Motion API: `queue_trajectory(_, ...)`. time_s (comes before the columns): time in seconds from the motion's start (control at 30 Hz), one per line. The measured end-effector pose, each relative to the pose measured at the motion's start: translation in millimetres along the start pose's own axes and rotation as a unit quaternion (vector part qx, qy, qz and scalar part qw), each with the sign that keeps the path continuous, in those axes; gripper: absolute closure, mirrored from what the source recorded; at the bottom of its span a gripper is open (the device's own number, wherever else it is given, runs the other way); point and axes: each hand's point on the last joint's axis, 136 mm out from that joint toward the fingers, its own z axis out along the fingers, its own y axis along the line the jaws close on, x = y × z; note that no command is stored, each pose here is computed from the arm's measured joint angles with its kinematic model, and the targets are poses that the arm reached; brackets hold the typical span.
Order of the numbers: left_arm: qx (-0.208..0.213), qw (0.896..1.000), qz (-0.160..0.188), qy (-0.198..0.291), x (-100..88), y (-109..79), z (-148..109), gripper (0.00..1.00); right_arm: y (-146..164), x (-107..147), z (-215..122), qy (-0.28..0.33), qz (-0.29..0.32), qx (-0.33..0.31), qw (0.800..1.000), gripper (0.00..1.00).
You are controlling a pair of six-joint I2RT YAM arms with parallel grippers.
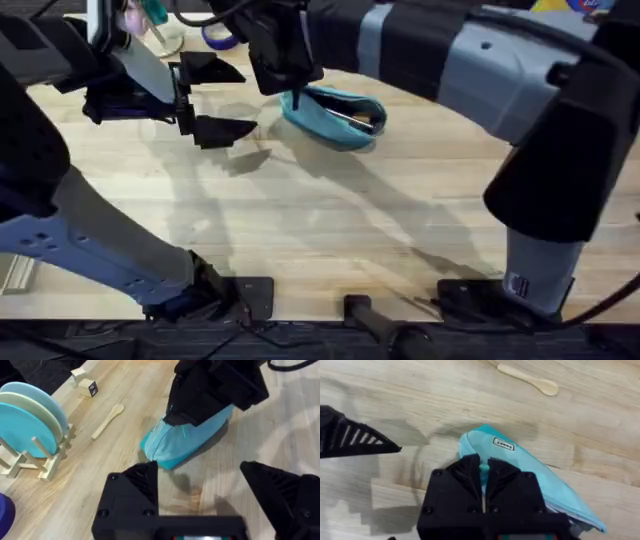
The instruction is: Unzip the bag, pick up the pens from the table one at a time and place them inside, then zip the bag closed.
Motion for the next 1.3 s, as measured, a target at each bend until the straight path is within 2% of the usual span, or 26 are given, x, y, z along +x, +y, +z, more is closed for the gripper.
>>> queue_trajectory(0.5,0.0,1.0,0.001,0.0,0.0,0.1,0,0.008,-1,-2,-10,-0.002,-0.04,-0.009,0.999,0.97)
queue_trajectory(0.87,-0.002,1.0,0.005,0.001,0.4,1.3,0,0.008,-1,-2,-10,-0.002,-0.043,-0.009,0.999,0.97)
queue_trajectory(1.07,-0.009,0.999,0.046,0.005,2.4,10.1,3,0.008,-1,-2,-10,-0.001,-0.049,-0.011,0.999,0.97)
queue_trajectory(1.17,-0.006,0.997,0.076,0.007,1.2,14.4,12,0.008,-1,-2,-10,-0.001,-0.053,-0.011,0.999,0.97)
queue_trajectory(1.3,0.0,0.995,0.099,0.01,-0.4,22.4,27,0.008,-1,-2,-10,-0.001,-0.054,-0.011,0.999,0.97)
